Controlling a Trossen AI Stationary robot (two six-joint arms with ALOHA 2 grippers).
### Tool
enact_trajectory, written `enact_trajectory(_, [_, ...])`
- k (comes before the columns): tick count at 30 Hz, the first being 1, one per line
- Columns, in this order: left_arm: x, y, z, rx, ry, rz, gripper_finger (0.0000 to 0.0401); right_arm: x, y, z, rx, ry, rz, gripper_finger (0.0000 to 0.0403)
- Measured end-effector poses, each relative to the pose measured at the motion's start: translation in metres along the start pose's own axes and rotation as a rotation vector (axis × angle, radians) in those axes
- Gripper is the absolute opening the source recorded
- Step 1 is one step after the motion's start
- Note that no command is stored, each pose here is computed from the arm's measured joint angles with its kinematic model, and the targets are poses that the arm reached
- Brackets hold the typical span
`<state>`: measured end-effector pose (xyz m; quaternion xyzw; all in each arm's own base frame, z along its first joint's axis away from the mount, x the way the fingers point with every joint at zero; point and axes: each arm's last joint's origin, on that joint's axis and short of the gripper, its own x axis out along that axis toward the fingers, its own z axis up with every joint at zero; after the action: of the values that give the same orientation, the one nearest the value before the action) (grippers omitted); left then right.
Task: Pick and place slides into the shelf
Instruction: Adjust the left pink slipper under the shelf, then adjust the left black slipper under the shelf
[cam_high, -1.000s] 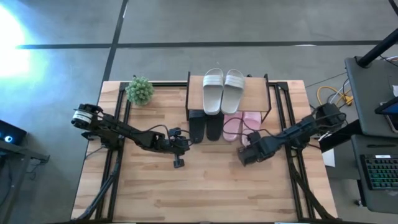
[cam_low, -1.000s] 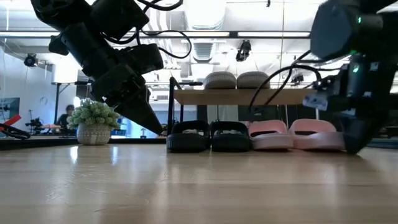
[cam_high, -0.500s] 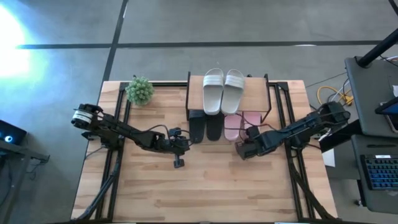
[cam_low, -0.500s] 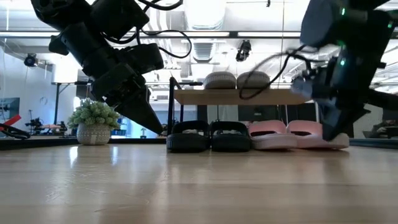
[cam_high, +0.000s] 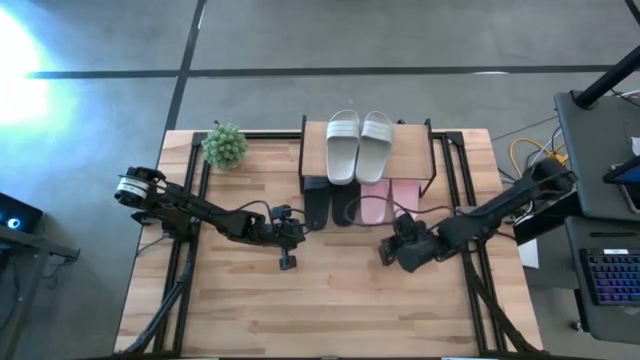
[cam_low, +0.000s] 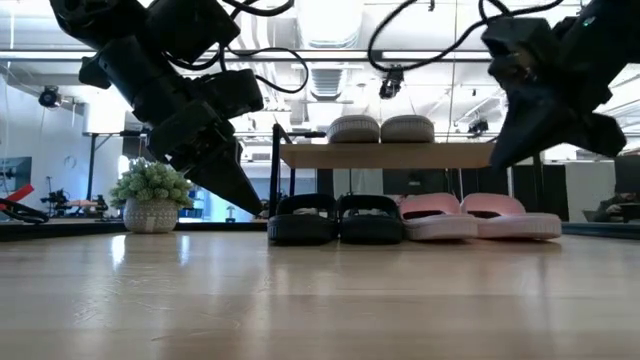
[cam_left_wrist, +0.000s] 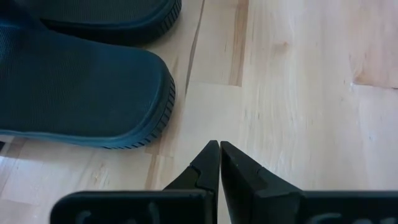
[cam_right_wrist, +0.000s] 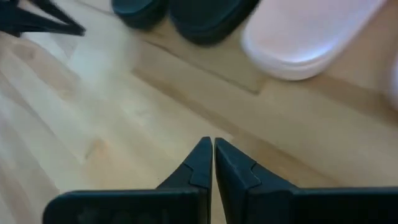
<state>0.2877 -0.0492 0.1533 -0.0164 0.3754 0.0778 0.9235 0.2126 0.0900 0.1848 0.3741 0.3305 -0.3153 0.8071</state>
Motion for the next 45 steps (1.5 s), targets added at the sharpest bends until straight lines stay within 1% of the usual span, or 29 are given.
enact_trajectory(4, [0.0, 0.001, 0.001, -0.003, -0.008, 0.002, 0.0, 0.017, 0.004, -0.01, 0.049, -0.003, 0.071, 0.0011])
enact_trajectory(7, [0.001, 0.002, 0.002, -0.009, -0.017, 0.003, 0.0, 0.035, 0.003, -0.015, 0.111, -0.011, 0.086, 0.0011])
enact_trajectory(10, [0.001, 0.003, 0.003, -0.013, -0.022, 0.004, 0.0, 0.05, 0.0, -0.015, 0.14, -0.046, 0.033, 0.0011])
enact_trajectory(14, [0.001, 0.003, 0.003, -0.013, -0.022, 0.003, 0.0, 0.064, -0.002, -0.011, 0.114, -0.143, -0.038, 0.0011])
enact_trajectory(19, [0.001, 0.003, 0.003, -0.014, -0.022, 0.003, 0.0, 0.079, -0.008, -0.002, 0.102, -0.189, -0.116, 0.0011])
enact_trajectory(23, [0.001, 0.003, 0.003, -0.014, -0.022, 0.003, 0.0, 0.086, -0.013, 0.009, 0.121, -0.222, -0.158, 0.0011])
enact_trajectory(30, [0.001, 0.003, 0.003, -0.015, -0.023, 0.003, 0.0, 0.083, -0.015, 0.022, 0.052, -0.242, -0.166, 0.0011])
enact_trajectory(32, [0.001, 0.003, 0.003, -0.017, -0.024, 0.003, 0.0, 0.082, -0.014, 0.024, 0.054, -0.243, -0.162, 0.0011])
enact_trajectory(34, [0.001, 0.002, 0.004, -0.043, -0.032, 0.0, 0.0, 0.08, -0.012, 0.025, 0.062, -0.226, -0.147, 0.0011])
enact_trajectory(38, [0.002, 0.002, 0.004, -0.103, -0.039, -0.009, 0.0, 0.072, 0.001, 0.021, 0.047, -0.185, -0.078, 0.0011])
enact_trajectory(42, [0.01, 0.001, 0.0, -0.096, -0.032, -0.006, 0.0, 0.062, 0.018, 0.019, -0.001, -0.179, -0.01, 0.0011])
enact_trajectory(45, [0.021, 0.001, -0.001, -0.09, -0.057, -0.007, 0.0, 0.058, 0.026, 0.019, -0.022, -0.18, 0.012, 0.0011])
